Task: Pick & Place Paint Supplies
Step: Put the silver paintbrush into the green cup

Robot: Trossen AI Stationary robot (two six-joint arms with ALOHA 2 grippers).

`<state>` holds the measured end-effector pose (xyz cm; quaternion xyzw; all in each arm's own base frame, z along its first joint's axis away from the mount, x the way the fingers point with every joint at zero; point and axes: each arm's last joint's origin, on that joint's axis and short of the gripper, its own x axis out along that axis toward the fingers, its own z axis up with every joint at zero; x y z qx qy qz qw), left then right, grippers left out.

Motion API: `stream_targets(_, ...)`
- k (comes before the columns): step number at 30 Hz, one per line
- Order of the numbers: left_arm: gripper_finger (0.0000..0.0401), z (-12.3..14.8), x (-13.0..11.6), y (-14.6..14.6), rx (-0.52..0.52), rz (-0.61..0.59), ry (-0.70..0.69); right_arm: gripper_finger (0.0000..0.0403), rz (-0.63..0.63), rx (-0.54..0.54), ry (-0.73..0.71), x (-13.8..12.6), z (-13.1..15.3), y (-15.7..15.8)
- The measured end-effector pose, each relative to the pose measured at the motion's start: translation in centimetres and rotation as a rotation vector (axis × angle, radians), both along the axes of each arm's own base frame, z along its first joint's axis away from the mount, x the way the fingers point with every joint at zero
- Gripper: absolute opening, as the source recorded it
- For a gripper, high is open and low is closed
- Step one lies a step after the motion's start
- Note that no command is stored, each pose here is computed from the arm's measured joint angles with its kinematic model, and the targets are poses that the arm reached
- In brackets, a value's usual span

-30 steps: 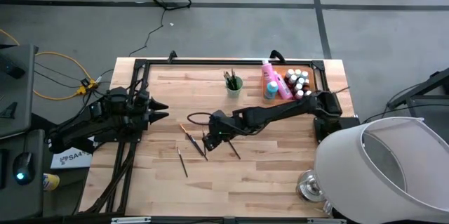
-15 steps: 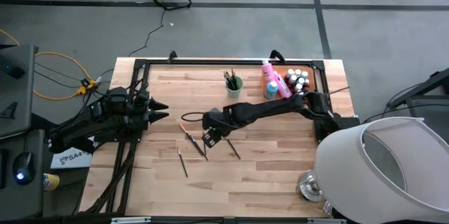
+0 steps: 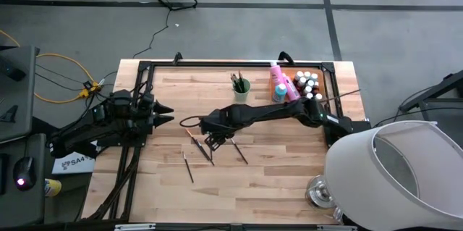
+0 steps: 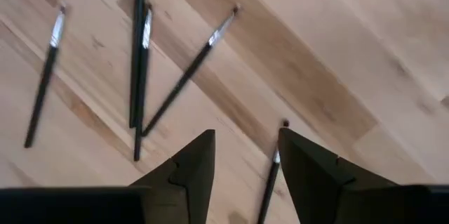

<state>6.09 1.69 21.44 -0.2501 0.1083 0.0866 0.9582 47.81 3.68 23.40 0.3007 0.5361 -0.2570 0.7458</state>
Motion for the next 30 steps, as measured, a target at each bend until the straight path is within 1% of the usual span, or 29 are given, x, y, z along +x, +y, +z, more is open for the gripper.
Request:
stream_targets(6,0.0214,0.0,0.0,0.0,0.000,0.000,0.000,0.0150,-0.026,0.007,0.070,-0.2,-0.9,-0.8)
stream_targets(11,0.0214,0.0,0.0,0.0,0.000,0.000,0.000,0.0150,-0.126,0.028,0.143,-0.8,-1.7,-1.6)
stream_targets(15,0.0214,0.0,0.0,0.0,0.000,0.000,0.000,0.0150,-0.158,0.069,0.184,-1.1,-3.0,-1.7)
stream_targets(19,0.0214,0.0,0.0,0.0,0.000,0.000,0.001,0.0157,-0.155,0.086,0.210,-1.3,-4.5,-1.5)
stream_targets(24,0.0214,0.0,0.0,0.0,0.000,-0.001,0.000,0.0183,-0.133,0.088,0.176,-1.0,-5.3,-1.5)
stream_targets(30,0.0214,0.0,0.0,0.0,0.000,-0.001,0.000,0.0208,-0.008,0.063,0.154,-0.8,-6.0,-1.5)
